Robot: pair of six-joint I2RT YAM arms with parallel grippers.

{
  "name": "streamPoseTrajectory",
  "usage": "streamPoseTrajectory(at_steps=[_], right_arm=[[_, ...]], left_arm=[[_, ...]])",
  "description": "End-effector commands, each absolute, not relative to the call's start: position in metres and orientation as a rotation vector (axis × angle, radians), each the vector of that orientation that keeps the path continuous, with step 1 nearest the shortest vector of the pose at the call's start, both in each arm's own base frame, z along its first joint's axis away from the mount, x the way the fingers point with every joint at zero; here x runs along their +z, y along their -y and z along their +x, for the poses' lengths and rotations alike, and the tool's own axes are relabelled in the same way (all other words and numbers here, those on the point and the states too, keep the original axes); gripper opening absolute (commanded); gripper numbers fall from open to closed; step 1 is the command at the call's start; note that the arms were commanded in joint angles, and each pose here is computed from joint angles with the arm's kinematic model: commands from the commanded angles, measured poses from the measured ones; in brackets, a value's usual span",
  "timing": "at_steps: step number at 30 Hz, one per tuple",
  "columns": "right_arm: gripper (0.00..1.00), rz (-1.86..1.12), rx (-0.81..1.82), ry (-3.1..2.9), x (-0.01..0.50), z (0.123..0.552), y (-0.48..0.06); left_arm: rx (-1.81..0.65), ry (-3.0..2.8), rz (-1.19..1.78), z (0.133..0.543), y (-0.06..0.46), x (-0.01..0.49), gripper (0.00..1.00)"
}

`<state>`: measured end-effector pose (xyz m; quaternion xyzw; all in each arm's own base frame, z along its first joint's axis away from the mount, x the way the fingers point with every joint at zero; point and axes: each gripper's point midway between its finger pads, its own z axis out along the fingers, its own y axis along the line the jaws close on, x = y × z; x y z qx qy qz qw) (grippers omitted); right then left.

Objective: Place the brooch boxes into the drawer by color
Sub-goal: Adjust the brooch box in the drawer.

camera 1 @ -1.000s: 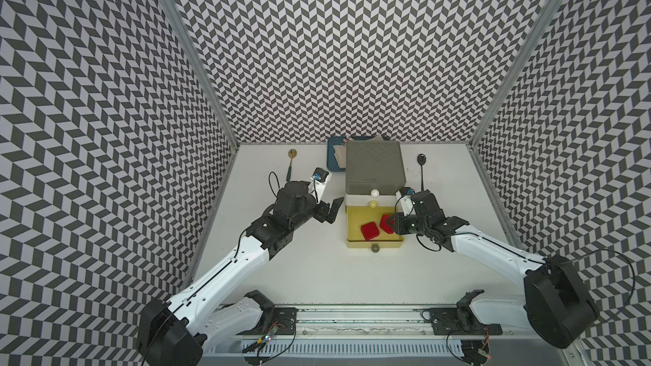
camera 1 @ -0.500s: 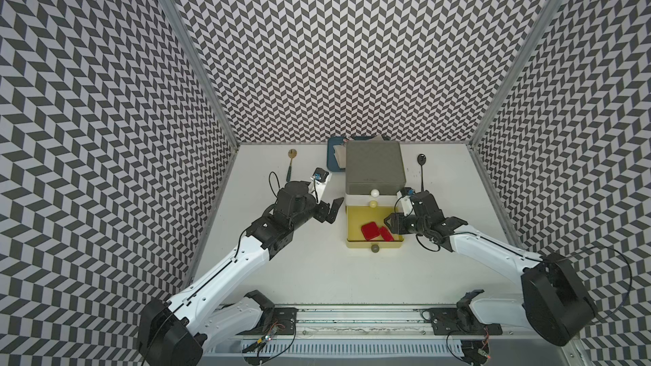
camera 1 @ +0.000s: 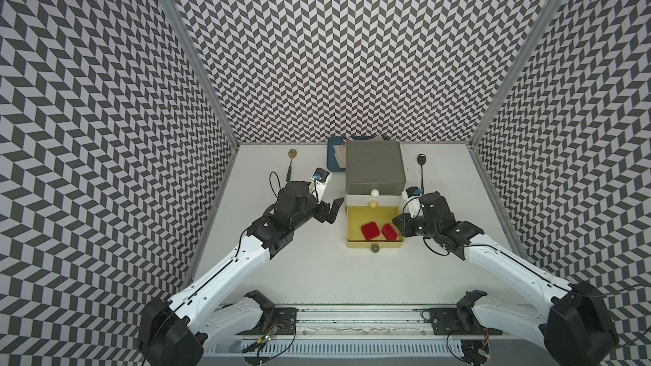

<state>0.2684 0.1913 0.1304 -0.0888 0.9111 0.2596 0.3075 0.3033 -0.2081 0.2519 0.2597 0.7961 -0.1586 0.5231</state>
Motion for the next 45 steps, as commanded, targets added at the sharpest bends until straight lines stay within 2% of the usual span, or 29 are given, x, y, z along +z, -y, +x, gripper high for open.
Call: streamPoseTrajectory(at_steps=[1,17,30,35,40,43,45], right_arm=[[0.00,-0.269,0.745,-2.415,0.130,0.258,-0.200],[0.00,-0.180,0.657,-2.533,0.074,0.258,-0.194],[0.00,-0.186,0.341,-2.575,0.065,0.290,-0.171],[0.00,-0.148,0.323,-2.513,0.083,0.298,-0.167],[0.00,-0.163,0.407,-2.390,0.126,0.300,-0.173],[0.04,-0.183,0.461,-2.308,0.154,0.295,-0.174],[0.10,-0.224,0.513,-2.268,0.169,0.287,-0.178]], left_arm=[[-0.390,-1.909,0.620,0.304,0.208,0.250,1.00],[-0.390,-1.920,0.621,0.304,0.209,0.247,1.00],[-0.374,-1.934,0.623,0.305,0.207,0.243,1.00],[-0.369,-1.938,0.627,0.305,0.207,0.241,1.00],[-0.373,-1.943,0.627,0.306,0.208,0.239,1.00],[-0.375,-1.946,0.624,0.307,0.208,0.238,1.00],[-0.374,-1.946,0.619,0.307,0.208,0.238,1.00]])
